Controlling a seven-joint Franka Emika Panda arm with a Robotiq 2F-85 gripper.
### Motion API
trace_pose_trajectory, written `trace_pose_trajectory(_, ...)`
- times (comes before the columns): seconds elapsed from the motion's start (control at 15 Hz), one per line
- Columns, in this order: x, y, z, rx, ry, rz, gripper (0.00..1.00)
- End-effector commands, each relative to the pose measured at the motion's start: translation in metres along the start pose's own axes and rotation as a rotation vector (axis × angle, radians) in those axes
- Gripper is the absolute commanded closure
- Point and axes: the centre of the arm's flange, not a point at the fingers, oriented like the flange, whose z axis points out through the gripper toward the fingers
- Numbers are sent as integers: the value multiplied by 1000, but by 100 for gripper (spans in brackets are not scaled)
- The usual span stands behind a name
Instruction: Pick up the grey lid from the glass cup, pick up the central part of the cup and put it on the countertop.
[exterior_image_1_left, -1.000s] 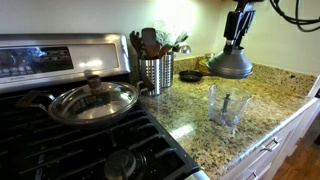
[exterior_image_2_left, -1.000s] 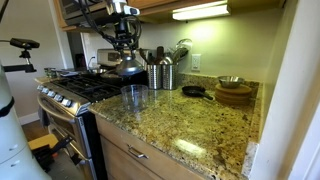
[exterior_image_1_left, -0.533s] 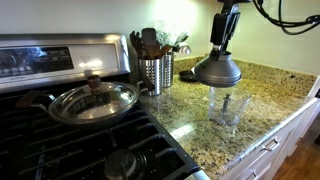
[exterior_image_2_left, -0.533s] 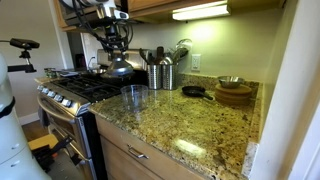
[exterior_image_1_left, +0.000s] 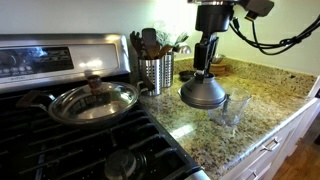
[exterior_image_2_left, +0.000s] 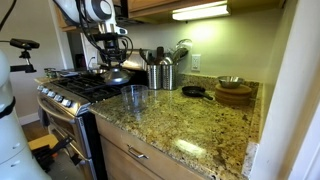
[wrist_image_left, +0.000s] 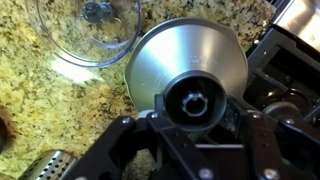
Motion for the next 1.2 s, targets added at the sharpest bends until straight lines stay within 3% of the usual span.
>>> trace_pose_trajectory(0.0, 20, -4, 14, 28, 21, -47, 65)
trace_pose_trajectory(1.13, 41, 49, 106, 76, -9, -15, 65)
